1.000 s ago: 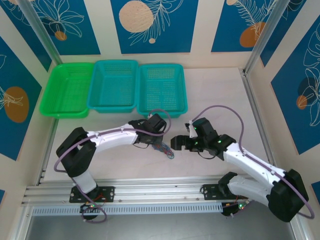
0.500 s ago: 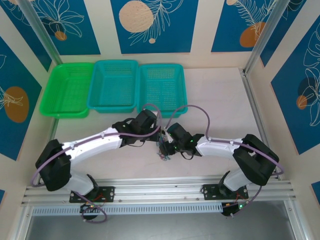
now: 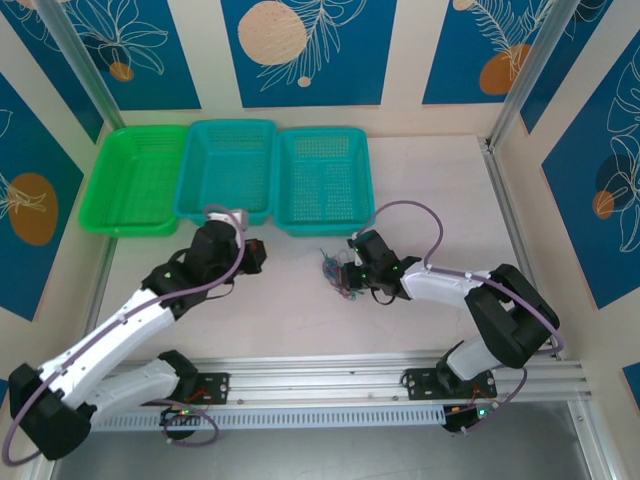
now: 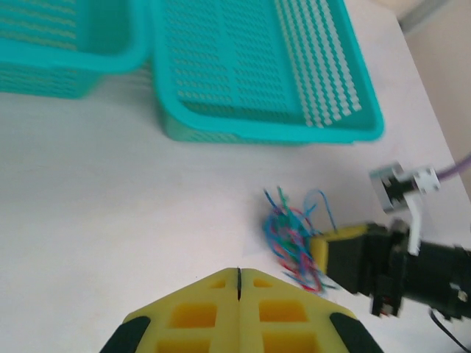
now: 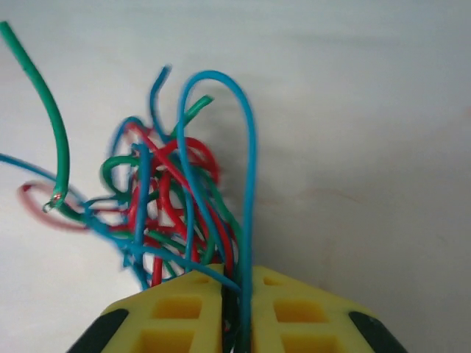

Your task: Untangle the cables

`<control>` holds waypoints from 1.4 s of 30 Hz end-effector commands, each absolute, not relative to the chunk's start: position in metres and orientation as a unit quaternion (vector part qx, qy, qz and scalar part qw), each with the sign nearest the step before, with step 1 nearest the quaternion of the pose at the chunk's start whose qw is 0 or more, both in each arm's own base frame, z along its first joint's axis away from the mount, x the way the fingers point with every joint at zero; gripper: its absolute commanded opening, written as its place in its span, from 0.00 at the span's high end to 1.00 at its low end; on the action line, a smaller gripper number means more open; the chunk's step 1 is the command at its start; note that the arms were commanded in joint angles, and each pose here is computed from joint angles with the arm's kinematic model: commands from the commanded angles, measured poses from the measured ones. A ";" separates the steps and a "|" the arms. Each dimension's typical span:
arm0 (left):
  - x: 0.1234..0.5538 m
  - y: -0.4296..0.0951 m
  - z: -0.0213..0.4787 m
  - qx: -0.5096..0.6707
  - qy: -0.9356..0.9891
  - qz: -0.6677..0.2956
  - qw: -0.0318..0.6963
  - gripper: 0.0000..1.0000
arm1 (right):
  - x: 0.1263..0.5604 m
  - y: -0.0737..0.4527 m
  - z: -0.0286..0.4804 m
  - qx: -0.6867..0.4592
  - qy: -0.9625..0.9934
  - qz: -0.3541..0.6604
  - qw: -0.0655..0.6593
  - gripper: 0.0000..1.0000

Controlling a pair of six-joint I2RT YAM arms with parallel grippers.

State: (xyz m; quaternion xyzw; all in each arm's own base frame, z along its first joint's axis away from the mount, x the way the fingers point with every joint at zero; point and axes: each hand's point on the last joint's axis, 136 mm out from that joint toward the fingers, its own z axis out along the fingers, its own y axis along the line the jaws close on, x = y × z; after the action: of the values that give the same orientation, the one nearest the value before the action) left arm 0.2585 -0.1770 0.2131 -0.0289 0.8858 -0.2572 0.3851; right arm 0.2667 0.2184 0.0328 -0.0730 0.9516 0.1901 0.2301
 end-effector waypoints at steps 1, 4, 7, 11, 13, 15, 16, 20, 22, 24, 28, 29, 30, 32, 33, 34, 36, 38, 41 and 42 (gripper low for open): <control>0.255 -0.153 0.179 -0.049 0.900 -0.207 0.381 1.00 | 0.240 0.195 0.015 -0.057 0.968 0.164 0.179 0.94; 0.245 -0.167 0.133 -0.025 0.909 -0.236 0.342 1.00 | 0.240 0.206 0.034 -0.067 0.957 0.206 0.195 1.00; 0.234 -0.189 0.098 -0.008 0.906 -0.293 0.305 1.00 | 0.242 0.218 0.057 -0.092 0.942 0.246 0.211 1.00; 0.230 -0.219 0.110 0.058 0.876 -0.359 0.316 0.84 | 0.242 0.230 0.076 -0.160 0.927 0.260 0.217 1.00; 0.229 -0.229 0.135 0.105 0.852 -0.372 0.353 0.70 | 0.241 0.232 0.080 -0.186 0.924 0.257 0.214 1.00; 0.229 -0.231 0.161 0.138 0.829 -0.370 0.396 0.61 | 0.236 0.237 0.085 -0.215 0.917 0.262 0.211 1.00; 0.229 -0.230 0.175 0.148 0.820 -0.367 0.413 0.61 | 0.234 0.240 0.088 -0.229 0.913 0.261 0.212 1.00; 0.233 -0.228 0.204 0.130 0.820 -0.367 0.420 0.61 | 0.224 0.251 0.090 -0.268 0.903 0.251 0.224 1.00; 0.233 -0.235 0.205 0.122 0.825 -0.383 0.397 0.61 | 0.218 0.258 0.090 -0.276 0.898 0.258 0.226 1.00; 0.236 -0.242 0.196 0.098 0.837 -0.393 0.368 0.60 | 0.213 0.265 0.088 -0.286 0.893 0.265 0.225 1.00; 0.247 -0.254 0.168 0.030 0.856 -0.409 0.313 0.45 | 0.203 0.278 0.087 -0.312 0.883 0.269 0.224 1.00; 0.249 -0.260 0.164 0.022 0.852 -0.426 0.304 0.40 | 0.200 0.281 0.085 -0.319 0.881 0.269 0.222 1.00; 0.249 -0.267 0.162 0.016 0.848 -0.439 0.296 0.36 | 0.199 0.283 0.084 -0.322 0.880 0.269 0.220 1.00; 0.252 -0.277 0.156 0.008 0.846 -0.452 0.283 0.26 | 0.196 0.287 0.080 -0.330 0.880 0.267 0.213 1.00; 0.252 -0.282 0.156 0.011 0.844 -0.455 0.282 0.23 | 0.194 0.289 0.078 -0.334 0.880 0.265 0.208 1.00; 0.252 -0.286 0.155 0.015 0.845 -0.455 0.282 0.19 | 0.193 0.291 0.076 -0.338 0.880 0.264 0.204 1.00; 0.252 -0.293 0.153 0.020 0.846 -0.451 0.282 0.15 | 0.189 0.295 0.071 -0.347 0.880 0.259 0.195 1.00; 0.254 -0.296 0.146 0.016 0.851 -0.444 0.280 0.15 | 0.186 0.299 0.067 -0.355 0.879 0.255 0.188 1.00; 0.256 -0.290 0.124 -0.006 0.871 -0.414 0.264 0.29 | 0.186 0.303 0.066 -0.355 0.879 0.256 0.192 1.00; 0.257 -0.285 0.115 -0.017 0.880 -0.398 0.259 0.33 | 0.186 0.304 0.068 -0.354 0.878 0.258 0.195 1.00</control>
State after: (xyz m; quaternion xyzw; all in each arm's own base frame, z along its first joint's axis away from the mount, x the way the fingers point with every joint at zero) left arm 0.2504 -0.2779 0.1103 -0.0024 0.8838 -0.3956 0.2496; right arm 0.1899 0.2779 0.0478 -0.3186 0.9047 0.2242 0.1721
